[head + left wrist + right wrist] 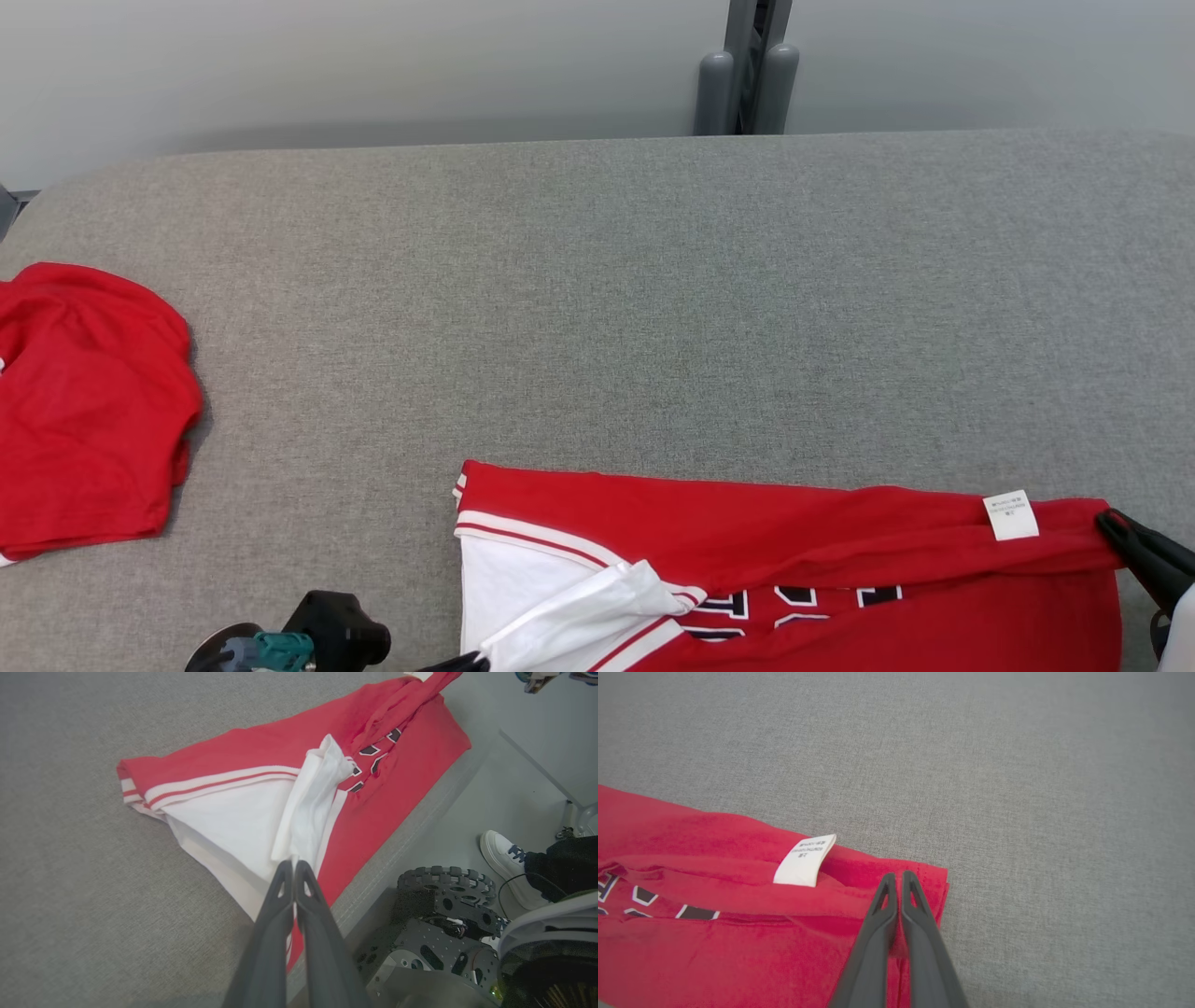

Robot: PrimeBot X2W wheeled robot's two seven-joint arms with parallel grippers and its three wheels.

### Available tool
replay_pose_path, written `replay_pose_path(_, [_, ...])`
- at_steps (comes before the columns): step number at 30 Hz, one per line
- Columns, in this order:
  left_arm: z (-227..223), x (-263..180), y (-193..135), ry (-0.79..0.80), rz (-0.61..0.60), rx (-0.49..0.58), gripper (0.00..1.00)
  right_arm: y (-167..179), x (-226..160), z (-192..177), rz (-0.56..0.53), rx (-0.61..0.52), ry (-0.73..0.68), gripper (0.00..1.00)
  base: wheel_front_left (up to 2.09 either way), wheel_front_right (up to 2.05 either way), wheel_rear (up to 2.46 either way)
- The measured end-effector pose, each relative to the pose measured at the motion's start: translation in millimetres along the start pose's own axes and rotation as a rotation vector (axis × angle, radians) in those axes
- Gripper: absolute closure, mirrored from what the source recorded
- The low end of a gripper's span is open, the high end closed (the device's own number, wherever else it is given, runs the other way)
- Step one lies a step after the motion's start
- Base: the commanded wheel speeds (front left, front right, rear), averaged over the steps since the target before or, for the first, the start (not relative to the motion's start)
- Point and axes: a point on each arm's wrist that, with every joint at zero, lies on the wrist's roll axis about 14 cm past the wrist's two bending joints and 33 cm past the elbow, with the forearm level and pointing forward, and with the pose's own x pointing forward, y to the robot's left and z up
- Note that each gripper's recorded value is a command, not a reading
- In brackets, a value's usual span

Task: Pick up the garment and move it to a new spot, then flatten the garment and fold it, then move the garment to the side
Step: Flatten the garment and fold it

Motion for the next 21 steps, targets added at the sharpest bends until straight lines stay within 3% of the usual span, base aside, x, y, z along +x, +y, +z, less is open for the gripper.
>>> replay_pose_path(10, [-10.2,-1.1,-4.4,0.054,-0.016,0.009,1.00,-1.6,-5.0,-18.9,-0.007,0.053,0.102,1.00,0.00,0.00,0.00])
replay_pose_path(11, [-11.7,-0.6,-5.6,0.061,-0.019,0.009,1.00,-1.9,-5.6,-20.9,-0.009,0.068,0.111,0.84,0.00,0.00,0.00])
replay_pose_path(12, [-13.2,0.2,-7.2,0.066,-0.023,0.010,1.00,-2.7,-6.5,-23.9,-0.014,0.087,0.123,0.13,0.00,0.00,0.00])
replay_pose_path(13, [-13.7,0.6,-7.8,0.067,-0.024,0.012,0.85,-3.6,-7.2,-26.9,-0.019,0.104,0.137,0.00,0.00,0.00,0.00])
replay_pose_path(14, [-13.5,0.9,-5.6,0.066,-0.010,0.020,0.27,-5.5,-8.5,-29.7,-0.026,0.116,0.151,0.00,0.00,0.00,0.00])
replay_pose_path(16, [-13.6,1.6,-1.0,0.065,0.014,0.026,0.00,-9.1,-11.5,-33.6,-0.039,0.131,0.173,0.00,0.00,0.00,0.00])
replay_pose_path(21, [-15.5,1.1,2.0,0.078,0.027,0.031,0.00,-22.4,-16.6,-23.6,-0.083,0.141,0.149,0.00,0.00,0.00,0.00])
